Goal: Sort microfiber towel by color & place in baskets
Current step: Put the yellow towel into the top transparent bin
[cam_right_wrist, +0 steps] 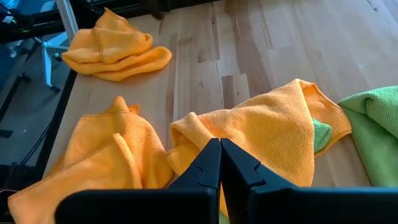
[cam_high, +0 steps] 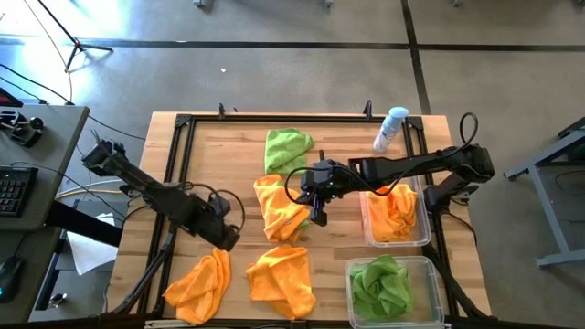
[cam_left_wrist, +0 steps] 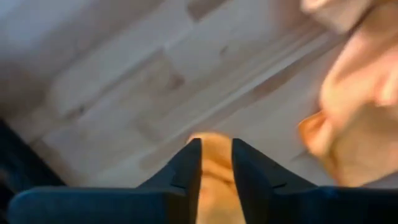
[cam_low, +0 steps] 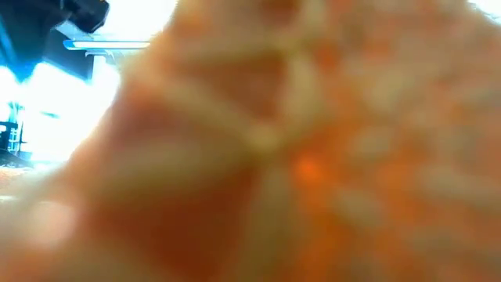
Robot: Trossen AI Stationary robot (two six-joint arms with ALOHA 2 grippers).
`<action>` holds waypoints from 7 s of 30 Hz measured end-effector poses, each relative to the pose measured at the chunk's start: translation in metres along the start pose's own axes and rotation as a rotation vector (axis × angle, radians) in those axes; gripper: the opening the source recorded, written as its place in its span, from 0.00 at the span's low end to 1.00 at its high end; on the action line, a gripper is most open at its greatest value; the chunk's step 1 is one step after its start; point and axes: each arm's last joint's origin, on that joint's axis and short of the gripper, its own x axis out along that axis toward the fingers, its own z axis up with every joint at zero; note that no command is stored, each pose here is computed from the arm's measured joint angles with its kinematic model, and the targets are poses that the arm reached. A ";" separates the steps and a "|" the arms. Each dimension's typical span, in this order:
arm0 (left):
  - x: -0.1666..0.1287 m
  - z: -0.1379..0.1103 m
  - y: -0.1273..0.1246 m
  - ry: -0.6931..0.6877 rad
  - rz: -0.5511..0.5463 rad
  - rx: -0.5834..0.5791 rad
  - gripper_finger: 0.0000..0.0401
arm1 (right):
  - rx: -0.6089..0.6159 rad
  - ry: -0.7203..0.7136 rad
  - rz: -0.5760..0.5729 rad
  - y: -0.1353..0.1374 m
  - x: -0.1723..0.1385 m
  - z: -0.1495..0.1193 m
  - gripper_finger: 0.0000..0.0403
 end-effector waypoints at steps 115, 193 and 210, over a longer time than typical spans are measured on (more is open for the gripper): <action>-0.111 0.163 0.046 -0.832 -0.560 0.825 0.02 | 0.101 -0.646 -0.327 -0.015 0.054 0.038 0.40; -0.113 0.135 0.058 -0.708 -0.467 0.377 0.30 | 0.209 0.757 -0.419 0.000 -0.090 -0.214 0.03; -0.108 0.138 0.054 -0.712 -0.415 0.468 0.30 | 0.242 0.678 -0.409 0.014 -0.119 -0.153 0.38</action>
